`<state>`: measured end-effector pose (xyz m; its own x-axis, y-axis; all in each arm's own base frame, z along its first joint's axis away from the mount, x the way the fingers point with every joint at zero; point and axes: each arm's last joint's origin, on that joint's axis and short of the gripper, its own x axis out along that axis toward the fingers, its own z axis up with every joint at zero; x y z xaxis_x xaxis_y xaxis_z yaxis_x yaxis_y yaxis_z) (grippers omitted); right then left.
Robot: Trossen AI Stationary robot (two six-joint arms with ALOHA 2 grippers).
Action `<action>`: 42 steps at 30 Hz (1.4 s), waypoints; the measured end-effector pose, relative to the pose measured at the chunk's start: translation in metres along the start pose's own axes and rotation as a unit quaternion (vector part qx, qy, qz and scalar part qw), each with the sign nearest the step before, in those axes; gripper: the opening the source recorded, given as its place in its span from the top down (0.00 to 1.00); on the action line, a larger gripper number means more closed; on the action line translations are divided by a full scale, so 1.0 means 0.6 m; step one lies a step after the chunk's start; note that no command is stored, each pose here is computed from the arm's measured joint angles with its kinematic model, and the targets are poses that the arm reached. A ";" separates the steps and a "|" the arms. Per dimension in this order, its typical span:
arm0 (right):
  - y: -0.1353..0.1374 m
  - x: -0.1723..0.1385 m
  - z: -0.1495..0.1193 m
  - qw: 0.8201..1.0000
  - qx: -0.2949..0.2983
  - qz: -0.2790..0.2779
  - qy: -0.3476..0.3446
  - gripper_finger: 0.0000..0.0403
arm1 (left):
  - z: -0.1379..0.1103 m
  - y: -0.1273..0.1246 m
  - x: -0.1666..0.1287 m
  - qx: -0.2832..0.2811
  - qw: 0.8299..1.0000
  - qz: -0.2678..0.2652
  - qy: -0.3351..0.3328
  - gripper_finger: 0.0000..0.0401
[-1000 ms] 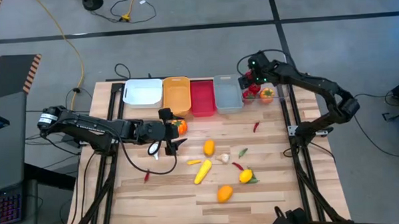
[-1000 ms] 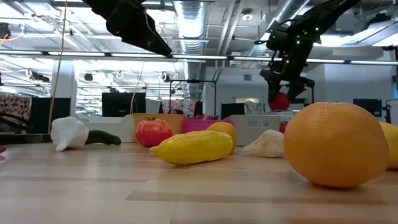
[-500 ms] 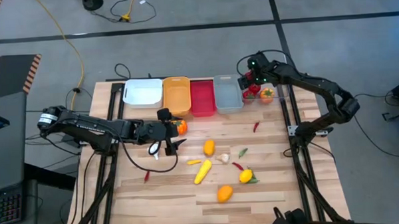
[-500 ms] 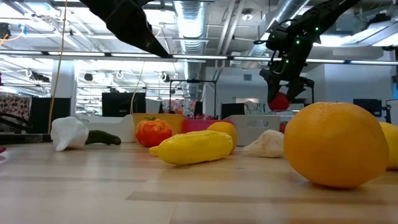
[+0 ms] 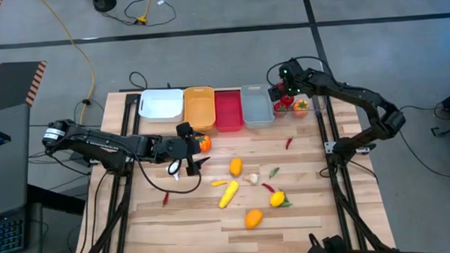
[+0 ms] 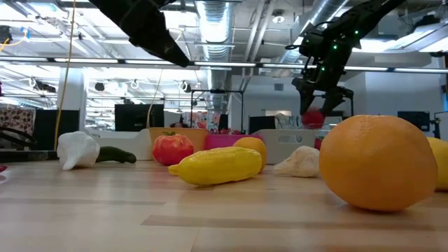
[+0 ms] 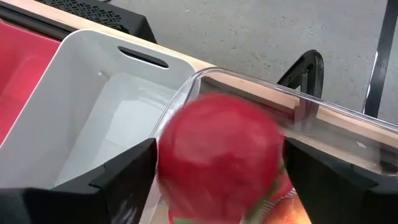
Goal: Sort produce into baskets
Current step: Put the red tomato into the transparent bin, then put the orange tomato into the transparent bin
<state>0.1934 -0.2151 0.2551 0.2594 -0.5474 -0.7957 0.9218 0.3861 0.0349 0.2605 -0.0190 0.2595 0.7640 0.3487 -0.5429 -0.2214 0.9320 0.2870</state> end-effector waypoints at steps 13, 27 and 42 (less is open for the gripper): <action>0.001 0.000 0.000 1.000 0.000 0.001 0.000 0.04 | -0.043 -0.004 0.013 -0.117 0.992 0.039 0.027 0.02; 0.001 -0.001 0.000 1.000 -0.001 0.002 -0.001 0.04 | -0.113 -0.010 0.032 -0.173 0.979 0.104 0.034 0.02; 0.057 -0.057 0.041 0.996 -0.027 0.055 -0.061 0.04 | -0.167 -0.020 0.077 -0.194 0.969 0.150 0.020 0.02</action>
<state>0.2234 -0.2015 0.2983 0.3938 -0.5849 -0.7091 0.8703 0.4854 0.0829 0.2378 -0.0044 0.1521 0.6074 0.6059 -0.5137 -0.6472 0.7524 0.1222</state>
